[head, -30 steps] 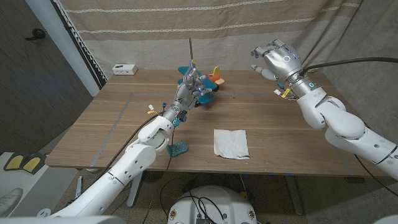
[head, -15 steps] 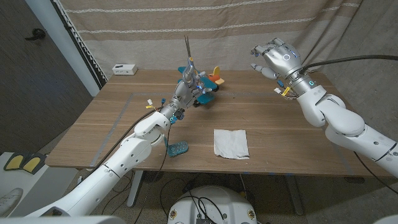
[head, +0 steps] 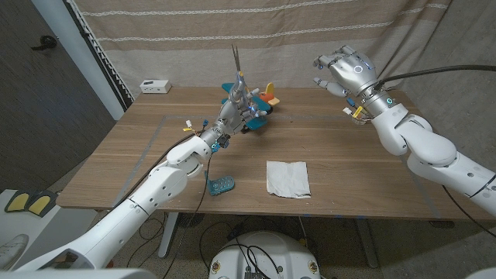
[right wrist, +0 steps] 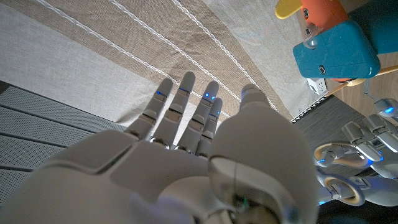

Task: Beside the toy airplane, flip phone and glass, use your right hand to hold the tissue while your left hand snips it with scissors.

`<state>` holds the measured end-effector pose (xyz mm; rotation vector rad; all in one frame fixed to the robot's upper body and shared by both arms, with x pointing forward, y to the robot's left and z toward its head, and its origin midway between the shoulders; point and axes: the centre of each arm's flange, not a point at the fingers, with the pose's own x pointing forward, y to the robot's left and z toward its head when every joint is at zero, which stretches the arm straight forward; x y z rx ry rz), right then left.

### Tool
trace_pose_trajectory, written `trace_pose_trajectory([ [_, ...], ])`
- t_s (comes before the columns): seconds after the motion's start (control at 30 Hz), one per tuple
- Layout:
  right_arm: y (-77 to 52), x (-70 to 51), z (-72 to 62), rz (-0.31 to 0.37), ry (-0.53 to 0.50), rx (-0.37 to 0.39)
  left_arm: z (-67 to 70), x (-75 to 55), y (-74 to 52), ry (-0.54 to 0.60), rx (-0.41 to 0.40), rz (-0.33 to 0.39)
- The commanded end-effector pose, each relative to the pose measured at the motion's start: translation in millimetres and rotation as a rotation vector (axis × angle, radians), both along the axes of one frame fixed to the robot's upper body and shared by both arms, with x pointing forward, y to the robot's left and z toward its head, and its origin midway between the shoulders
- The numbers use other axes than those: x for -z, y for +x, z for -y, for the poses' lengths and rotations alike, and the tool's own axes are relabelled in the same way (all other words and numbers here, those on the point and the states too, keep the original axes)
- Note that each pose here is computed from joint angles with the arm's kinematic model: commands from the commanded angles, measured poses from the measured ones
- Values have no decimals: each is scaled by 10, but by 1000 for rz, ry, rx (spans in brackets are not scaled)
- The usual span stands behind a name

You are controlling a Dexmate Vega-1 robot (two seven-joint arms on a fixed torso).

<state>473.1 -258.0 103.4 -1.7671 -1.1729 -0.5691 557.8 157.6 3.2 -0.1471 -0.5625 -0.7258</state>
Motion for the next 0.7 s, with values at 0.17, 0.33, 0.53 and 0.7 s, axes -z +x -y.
trace_pose_trajectory([
  [0.17, 18, -28, 38, -3, -1, 0, 6, -39, 18, 53, 27, 25],
  [0.33, 21, -33, 46, -1, 1, -2, 10, -46, 25, 79, 38, 26],
  [0.53, 31, -25, 50, -2, 4, -3, 12, -38, 24, 60, 43, 6],
  [0.7, 33, -22, 53, -1, 7, -4, 22, -27, 3, 48, 33, -1],
])
